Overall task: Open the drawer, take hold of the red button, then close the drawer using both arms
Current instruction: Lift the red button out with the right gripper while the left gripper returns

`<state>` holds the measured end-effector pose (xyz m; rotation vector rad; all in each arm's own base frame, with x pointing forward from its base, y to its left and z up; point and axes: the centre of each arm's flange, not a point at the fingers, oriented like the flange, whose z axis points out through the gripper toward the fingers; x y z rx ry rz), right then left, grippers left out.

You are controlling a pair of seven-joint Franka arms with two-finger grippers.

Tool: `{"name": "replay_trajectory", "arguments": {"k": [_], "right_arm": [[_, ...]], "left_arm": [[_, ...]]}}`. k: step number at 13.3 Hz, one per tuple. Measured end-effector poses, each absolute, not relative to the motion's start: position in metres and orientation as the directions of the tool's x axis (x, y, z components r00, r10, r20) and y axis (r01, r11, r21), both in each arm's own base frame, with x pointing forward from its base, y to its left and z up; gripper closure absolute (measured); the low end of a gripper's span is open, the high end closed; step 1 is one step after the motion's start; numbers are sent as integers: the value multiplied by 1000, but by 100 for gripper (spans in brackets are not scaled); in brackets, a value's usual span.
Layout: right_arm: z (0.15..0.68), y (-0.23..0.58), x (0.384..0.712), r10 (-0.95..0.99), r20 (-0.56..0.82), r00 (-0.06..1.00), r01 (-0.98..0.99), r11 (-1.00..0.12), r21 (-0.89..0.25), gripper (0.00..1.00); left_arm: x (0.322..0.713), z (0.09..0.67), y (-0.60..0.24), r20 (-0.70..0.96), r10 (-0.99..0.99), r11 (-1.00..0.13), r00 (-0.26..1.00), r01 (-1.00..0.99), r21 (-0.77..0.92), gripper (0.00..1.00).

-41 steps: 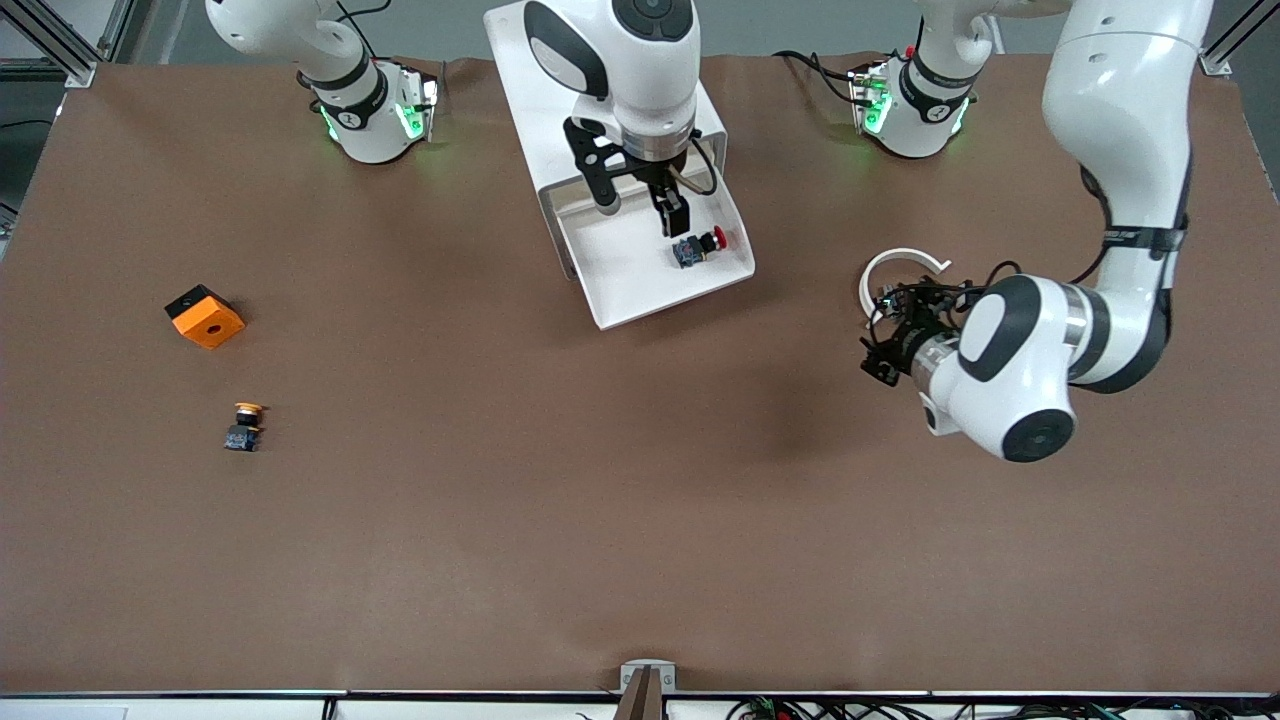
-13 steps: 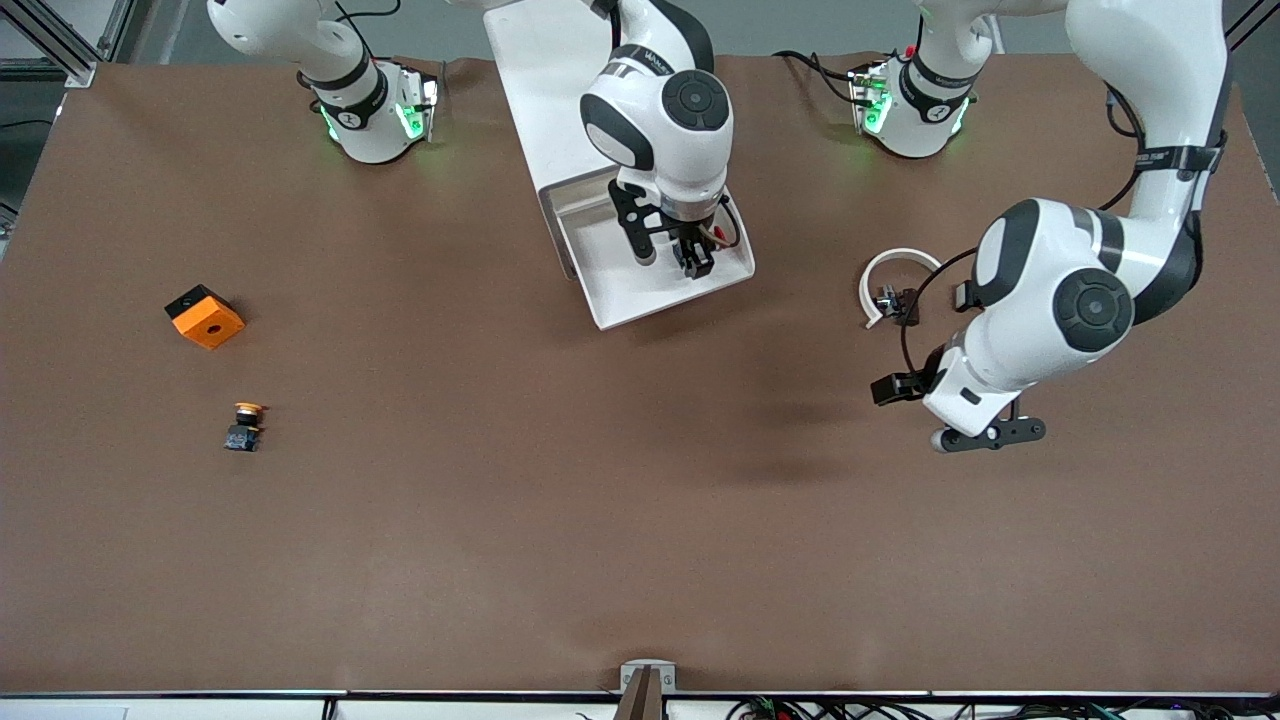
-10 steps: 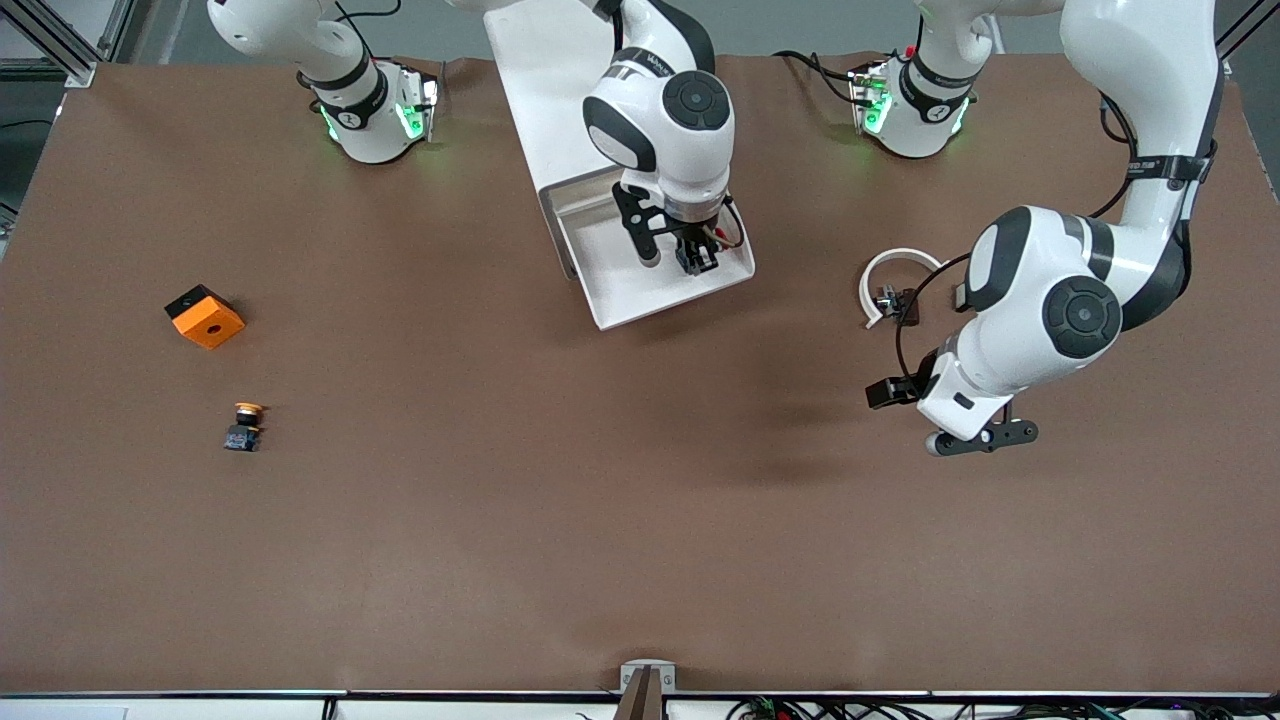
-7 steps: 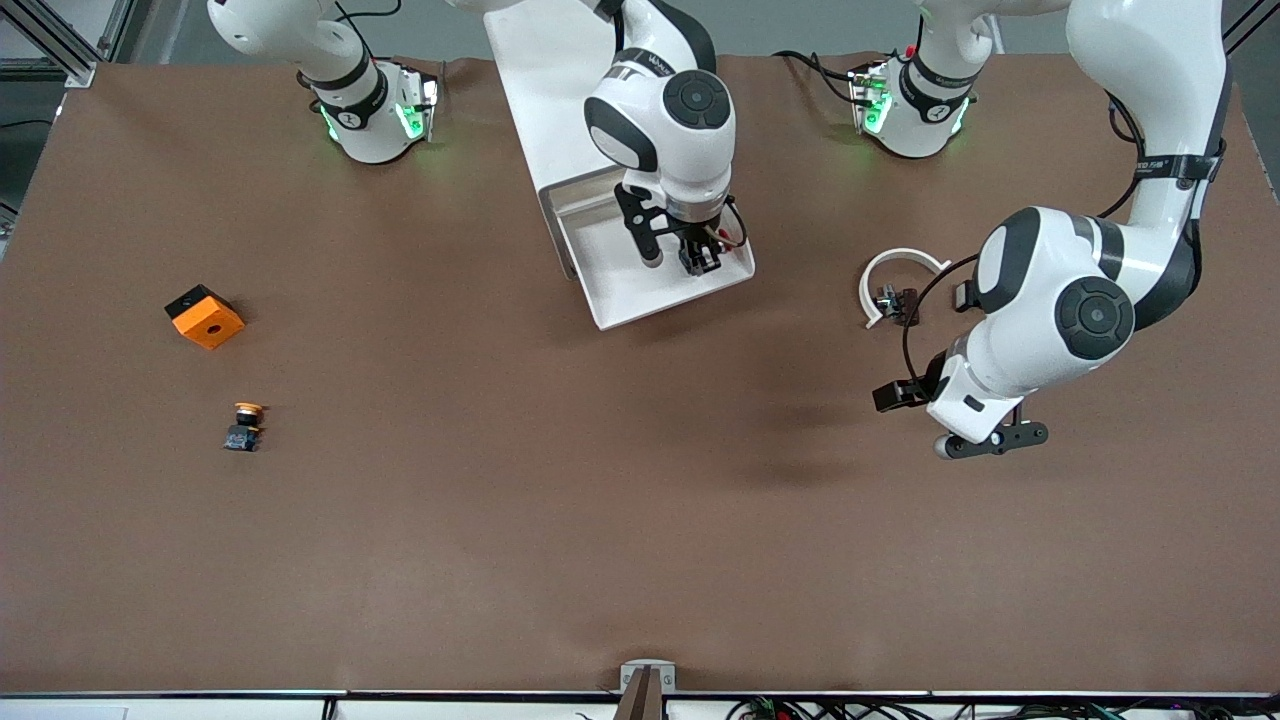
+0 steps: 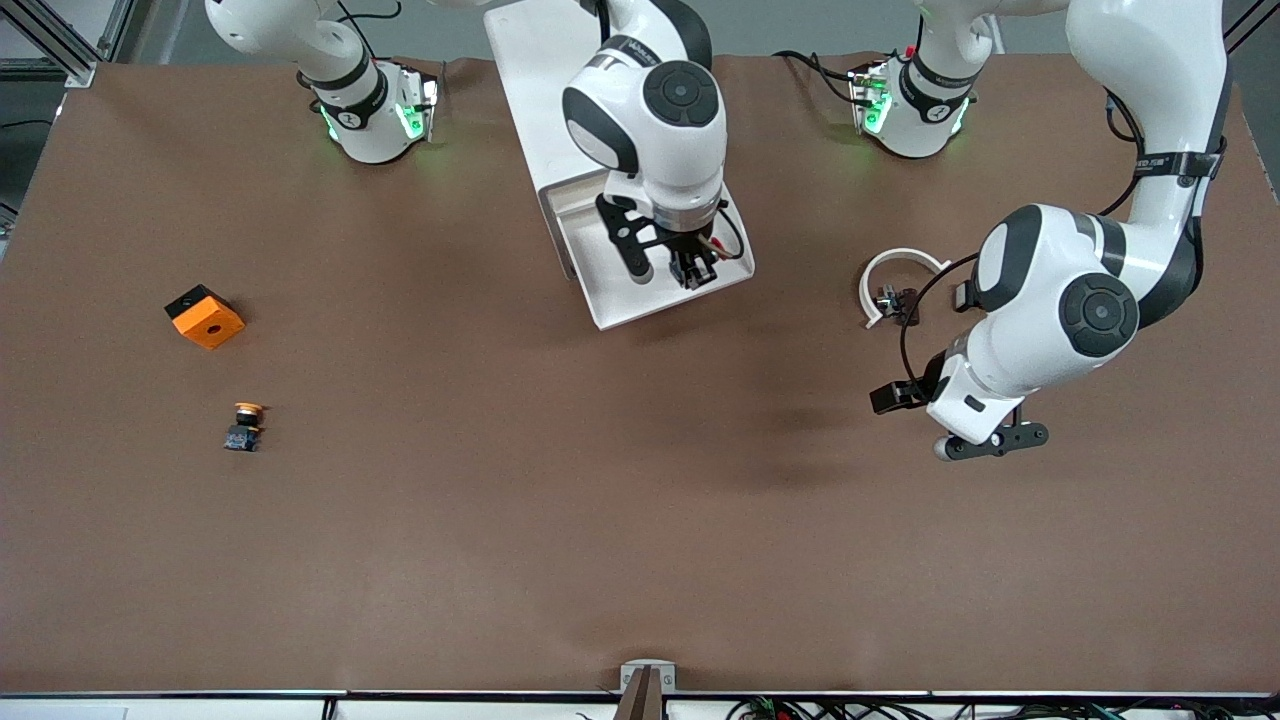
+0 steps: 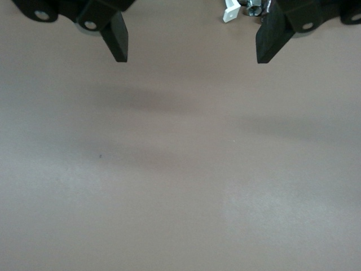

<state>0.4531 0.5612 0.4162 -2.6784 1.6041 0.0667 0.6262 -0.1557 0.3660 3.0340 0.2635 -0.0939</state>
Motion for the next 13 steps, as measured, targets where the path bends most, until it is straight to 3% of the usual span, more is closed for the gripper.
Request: {"name": "replay_trajectory", "arguments": {"k": [8,13], "right_arm": [[515,410,537,-660,-70,748,-657,-751,56,58],[496,283,564,-482,-88,872,-482,-876,22,58]], "left_arm": [[621,376,-236,-80,266,-953,961,274,128,0],[605,345,-299,-127,283,-949,951,297,107,0]]}}
